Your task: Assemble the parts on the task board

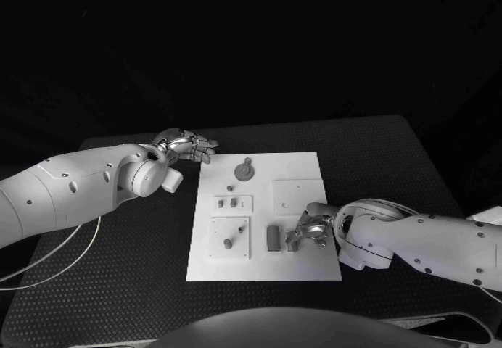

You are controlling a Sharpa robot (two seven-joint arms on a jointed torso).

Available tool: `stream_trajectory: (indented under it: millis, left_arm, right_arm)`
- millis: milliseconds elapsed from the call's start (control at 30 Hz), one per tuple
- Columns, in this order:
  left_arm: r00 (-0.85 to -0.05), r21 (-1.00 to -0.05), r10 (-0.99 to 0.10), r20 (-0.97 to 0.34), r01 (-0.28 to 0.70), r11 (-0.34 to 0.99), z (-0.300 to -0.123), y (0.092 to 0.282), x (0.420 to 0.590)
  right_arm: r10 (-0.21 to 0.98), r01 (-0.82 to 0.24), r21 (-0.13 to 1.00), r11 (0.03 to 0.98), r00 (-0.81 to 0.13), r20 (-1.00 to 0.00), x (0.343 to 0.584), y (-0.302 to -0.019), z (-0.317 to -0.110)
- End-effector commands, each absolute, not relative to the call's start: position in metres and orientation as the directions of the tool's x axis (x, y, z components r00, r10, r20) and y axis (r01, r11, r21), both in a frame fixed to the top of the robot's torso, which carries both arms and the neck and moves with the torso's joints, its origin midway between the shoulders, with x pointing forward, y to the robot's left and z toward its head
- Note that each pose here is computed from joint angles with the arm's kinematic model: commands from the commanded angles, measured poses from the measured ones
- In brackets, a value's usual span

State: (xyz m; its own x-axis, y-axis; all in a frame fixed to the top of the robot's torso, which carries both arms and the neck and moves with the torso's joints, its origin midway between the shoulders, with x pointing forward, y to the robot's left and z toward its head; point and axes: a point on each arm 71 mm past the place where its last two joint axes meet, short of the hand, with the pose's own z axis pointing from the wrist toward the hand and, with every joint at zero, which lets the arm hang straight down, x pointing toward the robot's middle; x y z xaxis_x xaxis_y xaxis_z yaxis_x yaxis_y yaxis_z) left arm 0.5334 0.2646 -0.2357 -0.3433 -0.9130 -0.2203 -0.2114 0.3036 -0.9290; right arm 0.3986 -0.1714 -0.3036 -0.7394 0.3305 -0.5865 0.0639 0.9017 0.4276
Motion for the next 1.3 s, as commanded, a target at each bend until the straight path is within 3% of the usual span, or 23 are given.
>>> stream_trajectory:
  millis: [33, 1300]
  left_arm:
    - [-0.351, -0.931, -0.910, -0.220, -0.203, 0.303, -0.2345, 0.2625, 0.5334]
    - [-0.351, -0.930, -0.910, -0.221, -0.204, 0.304, -0.2346, 0.2626, 0.5335]
  right_arm:
    - [0.318, 0.054, 0.422, 0.905, -0.744, -0.588, 0.3979, -0.1708, -0.3049]
    - [0.327, 0.068, 0.425, 0.903, -0.750, -0.574, 0.4001, -0.1686, -0.3085]
